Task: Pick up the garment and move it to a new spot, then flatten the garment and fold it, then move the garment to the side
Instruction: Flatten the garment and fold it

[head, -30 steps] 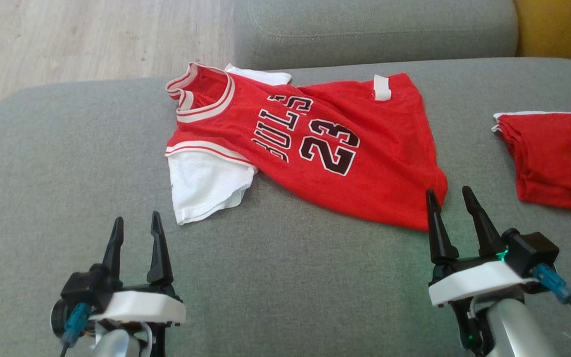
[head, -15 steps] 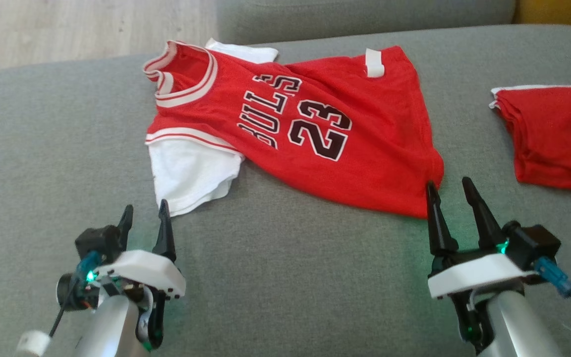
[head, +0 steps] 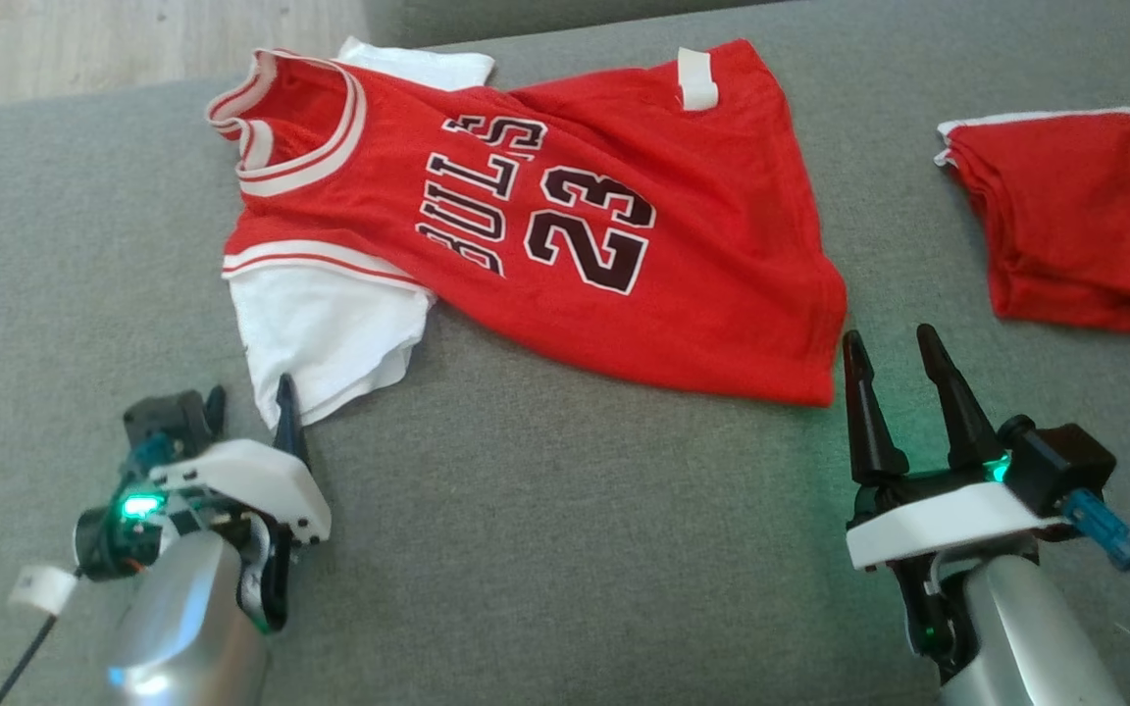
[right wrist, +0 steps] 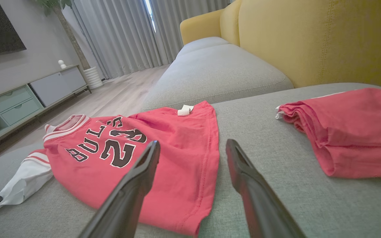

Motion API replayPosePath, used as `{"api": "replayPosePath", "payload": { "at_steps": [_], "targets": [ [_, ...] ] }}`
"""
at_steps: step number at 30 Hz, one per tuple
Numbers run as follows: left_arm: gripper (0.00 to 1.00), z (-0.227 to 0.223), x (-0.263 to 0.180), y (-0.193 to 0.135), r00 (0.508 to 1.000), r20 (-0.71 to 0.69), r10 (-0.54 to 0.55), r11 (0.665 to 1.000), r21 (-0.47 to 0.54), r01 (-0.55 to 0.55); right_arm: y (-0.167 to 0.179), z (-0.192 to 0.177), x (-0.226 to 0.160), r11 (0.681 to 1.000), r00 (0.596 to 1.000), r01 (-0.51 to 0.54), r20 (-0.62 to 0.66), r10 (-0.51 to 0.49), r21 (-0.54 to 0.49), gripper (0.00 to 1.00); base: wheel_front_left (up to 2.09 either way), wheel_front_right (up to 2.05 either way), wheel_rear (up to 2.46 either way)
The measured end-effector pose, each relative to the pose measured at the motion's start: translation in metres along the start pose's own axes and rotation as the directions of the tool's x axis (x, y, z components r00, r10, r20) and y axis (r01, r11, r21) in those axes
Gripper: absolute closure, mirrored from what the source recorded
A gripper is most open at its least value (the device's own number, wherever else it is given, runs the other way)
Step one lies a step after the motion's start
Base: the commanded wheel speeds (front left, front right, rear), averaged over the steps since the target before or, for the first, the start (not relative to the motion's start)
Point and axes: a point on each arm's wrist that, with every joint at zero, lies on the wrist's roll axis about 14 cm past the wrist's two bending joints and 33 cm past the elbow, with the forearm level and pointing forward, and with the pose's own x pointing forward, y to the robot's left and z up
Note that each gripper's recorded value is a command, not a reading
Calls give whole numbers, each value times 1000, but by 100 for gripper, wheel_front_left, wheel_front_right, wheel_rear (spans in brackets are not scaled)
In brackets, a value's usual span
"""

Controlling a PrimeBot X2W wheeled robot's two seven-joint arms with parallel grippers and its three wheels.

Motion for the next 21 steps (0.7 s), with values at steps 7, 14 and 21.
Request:
{"api": "replayPosePath", "payload": {
  "at_steps": [7, 14, 21],
  "targets": [
    [95, -4, 9, -11, 996, -75, -49, 999, 5, 49, -5, 1, -2, 1000, 1000, 15, 2, -15, 6, 0, 0, 0, 0],
    [100, 0, 3, -21, 994, -55, -95, 995, -17, 94, -4, 4, -2, 1000, 1000, 14, 9, -14, 5, 0, 0, 0, 0],
    [100, 24, -10, -11, 989, 132, -66, 996, -58, 74, -3, 2, -4, 1000, 1000, 13, 1, -13, 5, 0, 0, 0, 0]
  ]
}}
